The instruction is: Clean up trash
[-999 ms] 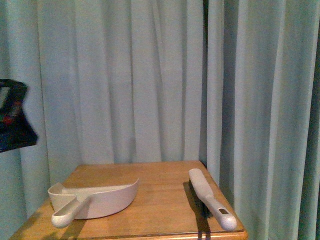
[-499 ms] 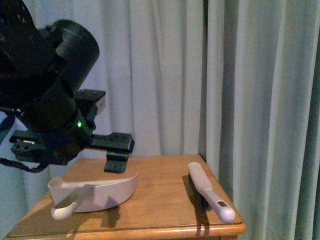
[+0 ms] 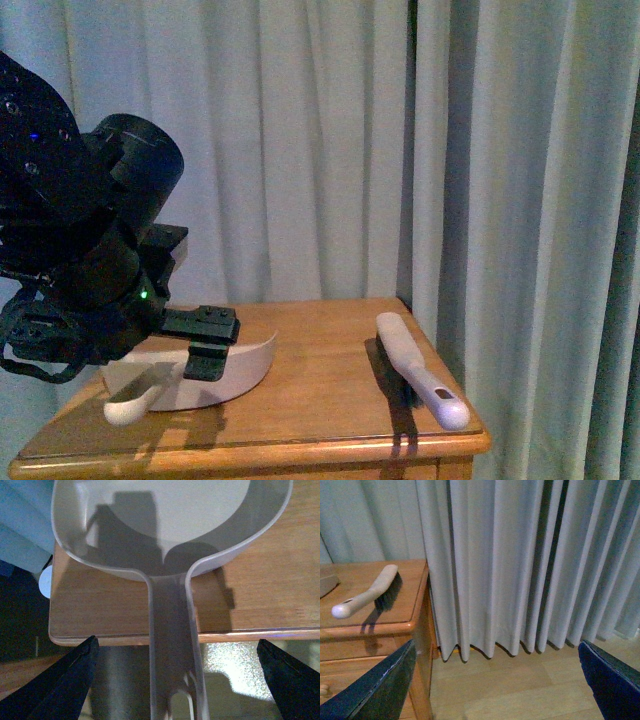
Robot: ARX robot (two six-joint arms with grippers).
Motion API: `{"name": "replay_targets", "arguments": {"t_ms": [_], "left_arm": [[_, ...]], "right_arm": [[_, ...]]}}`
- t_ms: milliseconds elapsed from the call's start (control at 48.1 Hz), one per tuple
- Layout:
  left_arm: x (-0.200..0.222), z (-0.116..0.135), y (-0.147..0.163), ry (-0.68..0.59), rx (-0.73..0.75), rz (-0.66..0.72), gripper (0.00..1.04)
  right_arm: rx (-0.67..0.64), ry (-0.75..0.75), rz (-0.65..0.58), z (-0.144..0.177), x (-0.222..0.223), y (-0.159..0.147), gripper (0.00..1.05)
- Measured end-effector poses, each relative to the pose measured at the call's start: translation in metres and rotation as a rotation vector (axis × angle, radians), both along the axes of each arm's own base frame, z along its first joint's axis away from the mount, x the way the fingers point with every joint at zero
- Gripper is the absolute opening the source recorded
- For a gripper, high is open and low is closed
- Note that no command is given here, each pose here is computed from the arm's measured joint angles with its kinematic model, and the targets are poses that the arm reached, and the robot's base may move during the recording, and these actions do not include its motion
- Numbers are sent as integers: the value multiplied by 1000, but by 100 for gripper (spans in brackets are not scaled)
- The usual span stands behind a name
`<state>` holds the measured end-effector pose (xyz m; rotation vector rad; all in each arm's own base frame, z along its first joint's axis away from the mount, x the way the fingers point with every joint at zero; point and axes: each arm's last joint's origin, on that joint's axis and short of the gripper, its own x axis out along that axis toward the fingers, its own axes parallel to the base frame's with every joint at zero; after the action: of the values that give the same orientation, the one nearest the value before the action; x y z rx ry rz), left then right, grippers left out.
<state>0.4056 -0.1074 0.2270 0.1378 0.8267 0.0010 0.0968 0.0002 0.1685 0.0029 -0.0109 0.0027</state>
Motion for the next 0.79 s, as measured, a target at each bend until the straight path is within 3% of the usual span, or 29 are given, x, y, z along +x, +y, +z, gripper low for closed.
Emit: {"name": "replay_targets", "arguments": {"t_ms": [395, 645, 791], "left_arm": [[14, -35, 4, 50, 8, 13, 97], [17, -43, 4, 59, 13, 13, 96], [18, -44, 5, 51, 21, 17, 65]], "right_arm": [[0, 0, 0, 0, 0, 0, 97], [0, 0, 0, 0, 0, 0, 97], [0, 0, 0, 0, 0, 0, 97]]}}
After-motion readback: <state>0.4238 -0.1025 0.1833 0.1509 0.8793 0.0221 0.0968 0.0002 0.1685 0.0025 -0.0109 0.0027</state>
